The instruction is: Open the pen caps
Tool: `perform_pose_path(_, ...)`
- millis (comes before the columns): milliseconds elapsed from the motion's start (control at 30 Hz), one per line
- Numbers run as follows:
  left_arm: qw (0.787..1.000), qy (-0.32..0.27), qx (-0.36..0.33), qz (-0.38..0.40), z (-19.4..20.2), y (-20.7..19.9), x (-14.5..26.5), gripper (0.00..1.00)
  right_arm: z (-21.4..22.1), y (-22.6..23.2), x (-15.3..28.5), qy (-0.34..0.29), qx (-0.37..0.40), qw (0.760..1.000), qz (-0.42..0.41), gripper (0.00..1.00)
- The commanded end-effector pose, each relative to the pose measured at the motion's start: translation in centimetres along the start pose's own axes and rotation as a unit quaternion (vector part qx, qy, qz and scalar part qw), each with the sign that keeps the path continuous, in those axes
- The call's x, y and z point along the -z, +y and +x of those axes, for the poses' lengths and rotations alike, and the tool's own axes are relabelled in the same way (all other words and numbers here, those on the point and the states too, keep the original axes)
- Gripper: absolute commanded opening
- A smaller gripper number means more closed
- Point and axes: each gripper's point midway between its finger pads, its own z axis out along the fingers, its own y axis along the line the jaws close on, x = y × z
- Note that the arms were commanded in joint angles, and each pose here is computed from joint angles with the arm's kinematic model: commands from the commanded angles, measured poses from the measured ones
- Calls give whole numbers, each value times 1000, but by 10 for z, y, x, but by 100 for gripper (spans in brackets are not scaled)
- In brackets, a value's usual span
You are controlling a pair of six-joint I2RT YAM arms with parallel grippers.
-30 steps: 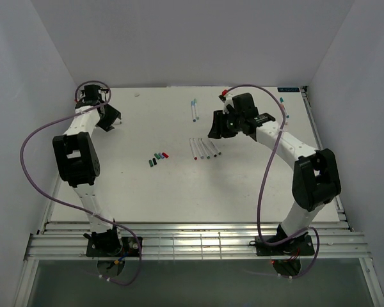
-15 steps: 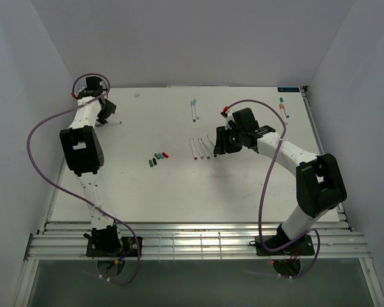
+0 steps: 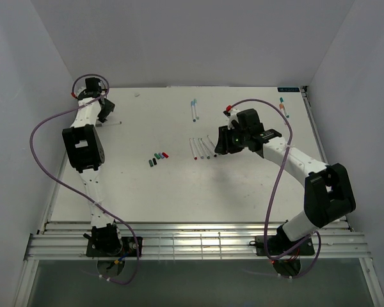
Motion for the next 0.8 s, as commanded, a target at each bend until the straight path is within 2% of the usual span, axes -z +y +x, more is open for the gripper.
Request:
perform_pose_path(0, 999, -24, 4, 44, -23, -22, 6, 61, -12, 1, 9, -30, 18, 999, 2, 48)
perform_pose_path(167, 997, -18, 0, 80, -23, -39, 1, 60, -10, 1, 9, -28, 19, 999, 2, 48)
perform_pose_path(333, 995, 19, -25, 95, 0, -37, -12, 57, -15, 4, 8, -30, 16, 999, -4, 48)
perform_pose_path(600, 994, 76, -63, 55, 47, 7, -29, 51, -15, 7, 6, -31, 12, 999, -13, 48)
perform_pose_path(767, 990, 108, -72, 59, 69, 19, -16, 49, -16, 11, 6, -33, 12, 999, -20, 48)
